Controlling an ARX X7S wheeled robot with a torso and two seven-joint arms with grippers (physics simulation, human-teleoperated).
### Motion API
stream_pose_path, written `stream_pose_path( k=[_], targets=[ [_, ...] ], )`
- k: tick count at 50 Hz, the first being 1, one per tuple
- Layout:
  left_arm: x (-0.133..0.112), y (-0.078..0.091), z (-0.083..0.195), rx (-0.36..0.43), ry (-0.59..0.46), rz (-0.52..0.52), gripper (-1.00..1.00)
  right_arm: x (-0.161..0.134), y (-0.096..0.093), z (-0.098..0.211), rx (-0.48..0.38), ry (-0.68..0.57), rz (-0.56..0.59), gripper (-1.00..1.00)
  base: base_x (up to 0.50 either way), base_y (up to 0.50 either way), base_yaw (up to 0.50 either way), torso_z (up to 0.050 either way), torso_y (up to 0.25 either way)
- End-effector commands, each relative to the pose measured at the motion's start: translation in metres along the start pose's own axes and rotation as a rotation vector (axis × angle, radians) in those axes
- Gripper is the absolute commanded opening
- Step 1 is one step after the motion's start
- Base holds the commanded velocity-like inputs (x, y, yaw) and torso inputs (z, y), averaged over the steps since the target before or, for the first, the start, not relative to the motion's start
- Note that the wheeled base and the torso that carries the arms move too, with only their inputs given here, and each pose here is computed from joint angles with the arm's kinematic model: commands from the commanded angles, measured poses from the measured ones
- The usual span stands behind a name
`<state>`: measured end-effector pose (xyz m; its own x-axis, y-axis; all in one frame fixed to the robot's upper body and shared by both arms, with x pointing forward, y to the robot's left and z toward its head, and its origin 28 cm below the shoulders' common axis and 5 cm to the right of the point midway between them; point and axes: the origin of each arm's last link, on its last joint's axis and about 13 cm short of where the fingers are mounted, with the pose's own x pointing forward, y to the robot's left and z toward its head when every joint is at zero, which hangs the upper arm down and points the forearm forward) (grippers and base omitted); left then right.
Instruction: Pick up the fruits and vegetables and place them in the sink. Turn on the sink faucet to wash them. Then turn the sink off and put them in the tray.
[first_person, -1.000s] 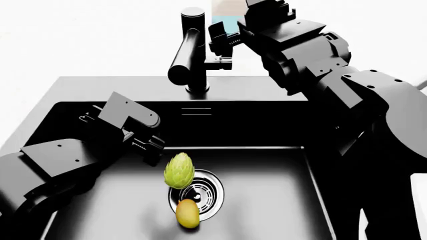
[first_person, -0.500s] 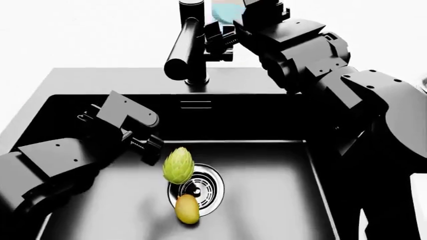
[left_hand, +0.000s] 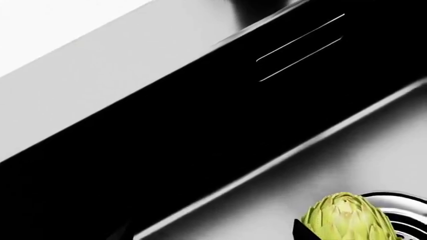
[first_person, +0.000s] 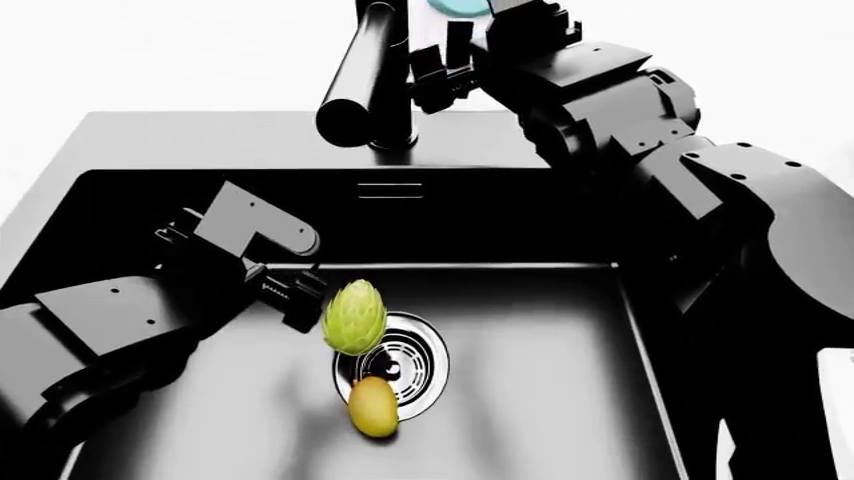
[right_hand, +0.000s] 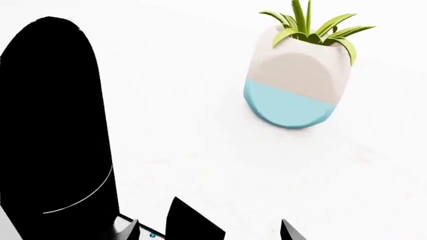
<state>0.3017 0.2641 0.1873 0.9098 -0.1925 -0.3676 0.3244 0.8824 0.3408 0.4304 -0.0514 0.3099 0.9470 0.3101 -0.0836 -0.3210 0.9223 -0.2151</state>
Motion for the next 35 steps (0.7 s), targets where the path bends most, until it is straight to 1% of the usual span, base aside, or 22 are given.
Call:
stream_pose_path(
  k=[1,6,17,24,29,35],
  targets=[
    [-0.001,0.000,0.001,0.000,-0.004,-0.008,1.00,-0.001,-0.003,0.000,0.016,0.028,-0.046,1.00,0.00,0.00,0.00,0.000,0.000],
    [0.001,0.000,0.000,-0.002,-0.004,-0.007,1.00,-0.002,-0.005,-0.004,0.061,0.067,-0.114,1.00,0.00,0.00,0.00,0.000,0.000],
    [-0.001,0.001,0.000,-0.007,-0.008,0.000,1.00,-0.002,-0.006,-0.010,0.115,0.073,-0.170,1.00,0.00,0.00,0.00,0.000,0.000],
    [-0.002,0.001,0.001,-0.010,-0.010,0.004,1.00,-0.001,-0.005,-0.014,0.155,0.082,-0.226,1.00,0.00,0.00,0.00,0.000,0.000],
    [-0.001,0.001,0.001,-0.009,-0.010,0.002,1.00,-0.001,-0.005,-0.012,0.170,0.072,-0.257,1.00,0.00,0.00,0.00,0.000,0.000],
    [-0.001,0.001,0.001,-0.007,-0.009,0.001,1.00,-0.001,-0.006,-0.012,0.179,0.066,-0.261,1.00,0.00,0.00,0.00,0.000,0.000]
  ],
)
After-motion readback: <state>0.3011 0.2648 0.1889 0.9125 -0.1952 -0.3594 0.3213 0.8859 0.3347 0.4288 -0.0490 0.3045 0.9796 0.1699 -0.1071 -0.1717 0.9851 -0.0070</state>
